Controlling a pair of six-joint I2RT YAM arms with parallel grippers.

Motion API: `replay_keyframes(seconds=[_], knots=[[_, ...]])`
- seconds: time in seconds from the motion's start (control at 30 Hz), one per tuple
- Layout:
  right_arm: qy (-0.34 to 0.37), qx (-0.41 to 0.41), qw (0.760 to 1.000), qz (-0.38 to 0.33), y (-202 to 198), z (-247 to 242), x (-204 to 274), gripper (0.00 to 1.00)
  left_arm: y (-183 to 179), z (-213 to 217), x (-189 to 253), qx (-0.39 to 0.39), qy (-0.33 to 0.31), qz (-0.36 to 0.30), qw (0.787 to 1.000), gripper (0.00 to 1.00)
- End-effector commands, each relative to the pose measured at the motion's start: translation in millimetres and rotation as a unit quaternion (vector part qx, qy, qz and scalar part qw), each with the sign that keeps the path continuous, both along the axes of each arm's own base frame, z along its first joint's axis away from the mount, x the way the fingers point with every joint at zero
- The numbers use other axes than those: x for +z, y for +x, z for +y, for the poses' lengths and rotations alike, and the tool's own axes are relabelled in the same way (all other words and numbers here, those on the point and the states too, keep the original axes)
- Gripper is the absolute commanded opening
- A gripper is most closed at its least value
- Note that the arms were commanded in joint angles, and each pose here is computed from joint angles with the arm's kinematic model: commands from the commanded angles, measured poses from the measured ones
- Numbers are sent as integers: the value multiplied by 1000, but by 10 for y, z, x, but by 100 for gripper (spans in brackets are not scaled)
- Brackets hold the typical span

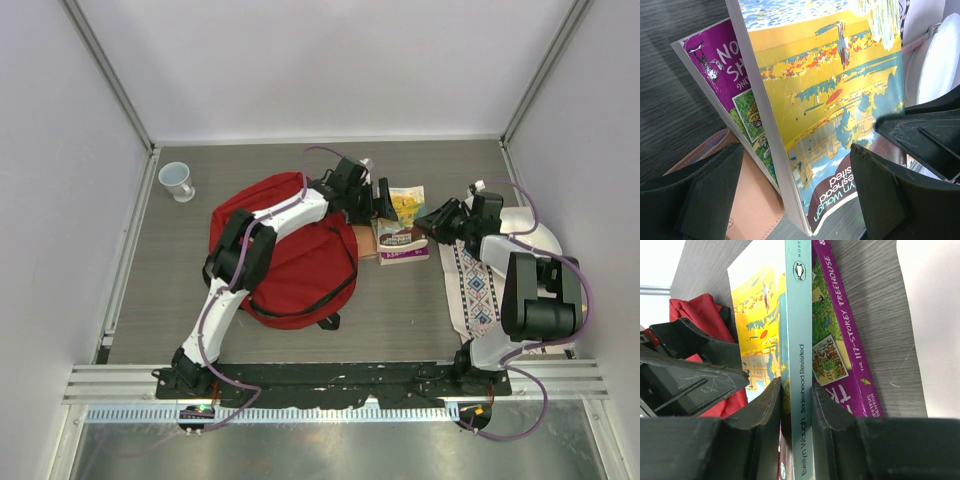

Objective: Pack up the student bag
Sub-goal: Pick up the book from the center of the board.

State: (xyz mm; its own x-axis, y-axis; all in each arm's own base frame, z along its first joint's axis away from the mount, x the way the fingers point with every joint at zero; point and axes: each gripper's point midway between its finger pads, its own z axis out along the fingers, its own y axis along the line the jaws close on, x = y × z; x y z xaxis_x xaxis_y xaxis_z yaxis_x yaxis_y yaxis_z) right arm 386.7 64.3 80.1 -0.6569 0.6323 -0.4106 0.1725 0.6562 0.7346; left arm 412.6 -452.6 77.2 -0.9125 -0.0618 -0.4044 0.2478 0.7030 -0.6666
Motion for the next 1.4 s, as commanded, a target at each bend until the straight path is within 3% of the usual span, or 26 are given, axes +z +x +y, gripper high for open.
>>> replay_keyframes(seconds=[0.0, 0.2, 0.43, 0.6, 0.9, 1.13, 1.3, 1.37], knots=[[41, 16, 998, -51, 27, 136, 313, 21, 25, -64, 202, -17, -21, -16, 1000, 90], [84, 28, 994, -61, 13, 236, 399, 33, -34, -93, 163, -30, -30, -4, 999, 77], [120, 40, 990, -62, 13, 347, 398, 46, -73, -125, 150, -38, -40, 0, 998, 53], [133, 43, 989, -56, 27, 400, 340, 47, -83, -148, 153, -43, -47, 3, 998, 42], [116, 33, 993, -19, 35, 405, 148, 55, -107, -155, 133, -47, -49, 8, 998, 36], [157, 40, 987, -4, -1, 505, 78, 54, -132, -194, 116, -53, -62, 17, 997, 31], [189, 44, 980, -38, 34, 554, 227, 54, -147, -238, 144, -62, -77, 19, 995, 30], [193, 44, 979, -43, 43, 556, 238, 49, -150, -243, 153, -62, -79, 20, 995, 30]])
